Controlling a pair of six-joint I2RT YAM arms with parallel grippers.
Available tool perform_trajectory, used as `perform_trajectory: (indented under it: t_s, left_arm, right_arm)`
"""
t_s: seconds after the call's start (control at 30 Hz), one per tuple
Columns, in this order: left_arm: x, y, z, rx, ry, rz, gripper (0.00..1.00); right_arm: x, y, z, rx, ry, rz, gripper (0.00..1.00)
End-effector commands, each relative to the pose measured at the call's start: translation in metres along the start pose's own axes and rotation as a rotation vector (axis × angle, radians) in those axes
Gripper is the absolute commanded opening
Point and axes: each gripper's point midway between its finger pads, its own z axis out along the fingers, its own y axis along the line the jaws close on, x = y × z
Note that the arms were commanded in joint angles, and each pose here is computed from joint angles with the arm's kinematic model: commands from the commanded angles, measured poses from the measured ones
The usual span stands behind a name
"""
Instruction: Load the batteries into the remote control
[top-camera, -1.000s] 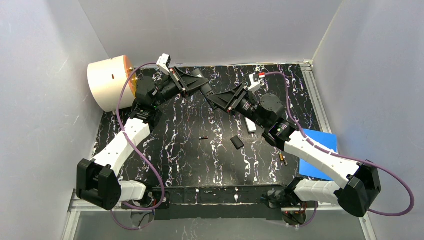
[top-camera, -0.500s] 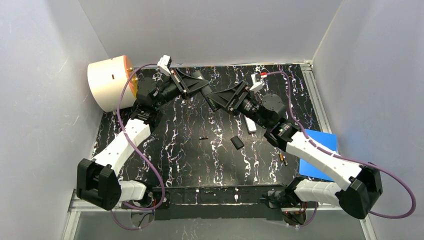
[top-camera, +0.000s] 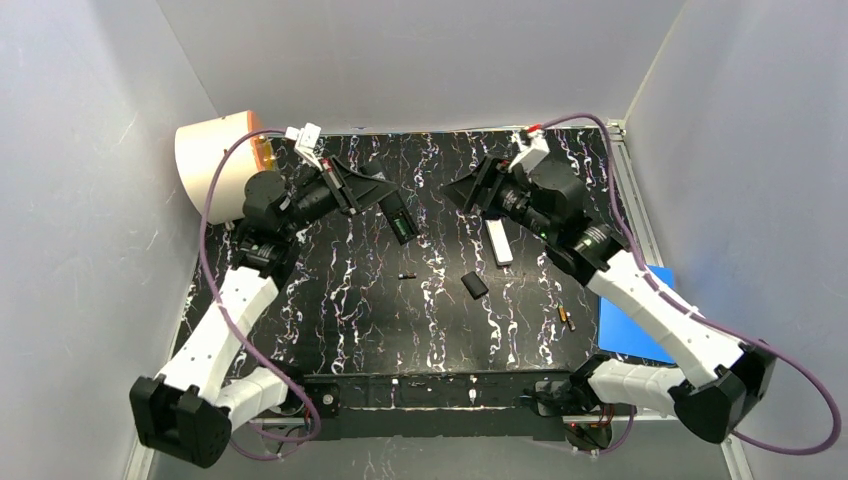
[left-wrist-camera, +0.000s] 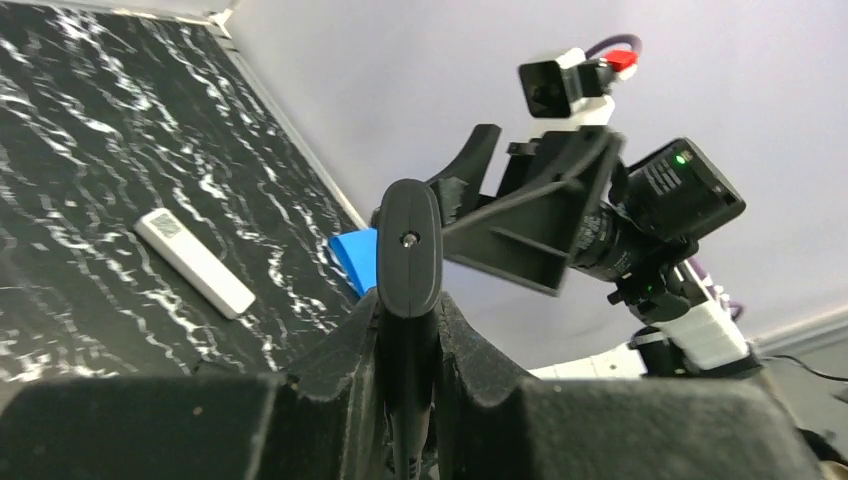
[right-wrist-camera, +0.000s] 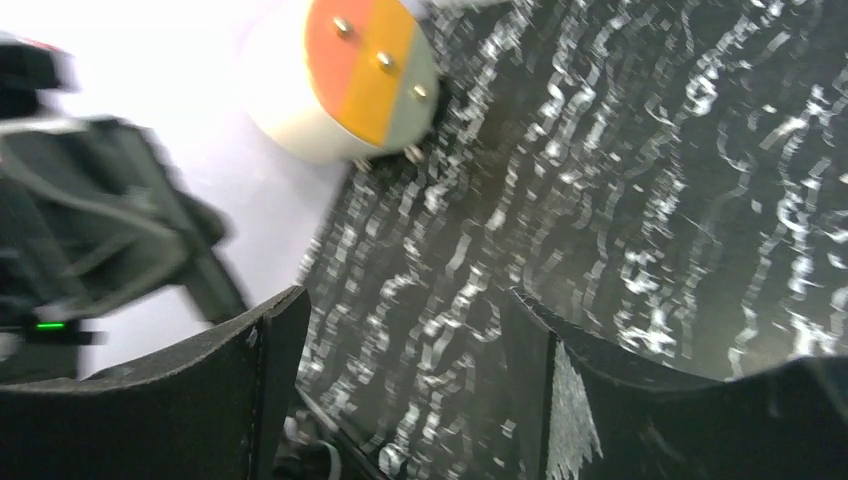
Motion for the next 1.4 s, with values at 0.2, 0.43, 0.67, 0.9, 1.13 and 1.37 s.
perform_trajectory:
  t_s: [0.2,0.43,0.67,0.9,1.13,1.37]
  left_arm:
    - [-0.008,0.023,-0.041,-0.287,-0.085,0.131,0.00]
    - [-0.003,-0.007,-0.043,-0.150,-0.064,0.185,0.00]
    - [0.015,-0.065,-0.045,0.159,0.060,0.267,0.00]
    - [0.018,-0.067,-0.049,0.163,0.058,0.268,0.00]
    - [0.022,-0.061,-0.050,0.152,0.062,0.252,0.00]
    - [0.022,-0.057,-0.047,0.146,0.069,0.245,0.00]
  right_arm:
    - [0.137,-0.093,0.047,0.167,0.507,-0.172,0.69]
    - [0.170,-0.125,0.078,0.455,0.511,-0.069,0.63]
    - [0.212,-0.131,0.094,0.558,0.546,0.265,0.61]
    - [0.240,-0.146,0.092,0.725,0.589,0.474,0.60]
    - [0.251,-0.156,0.098,0.839,0.561,0.592,0.58]
    - [0.258,-0.157,0.109,0.899,0.550,0.657,0.56]
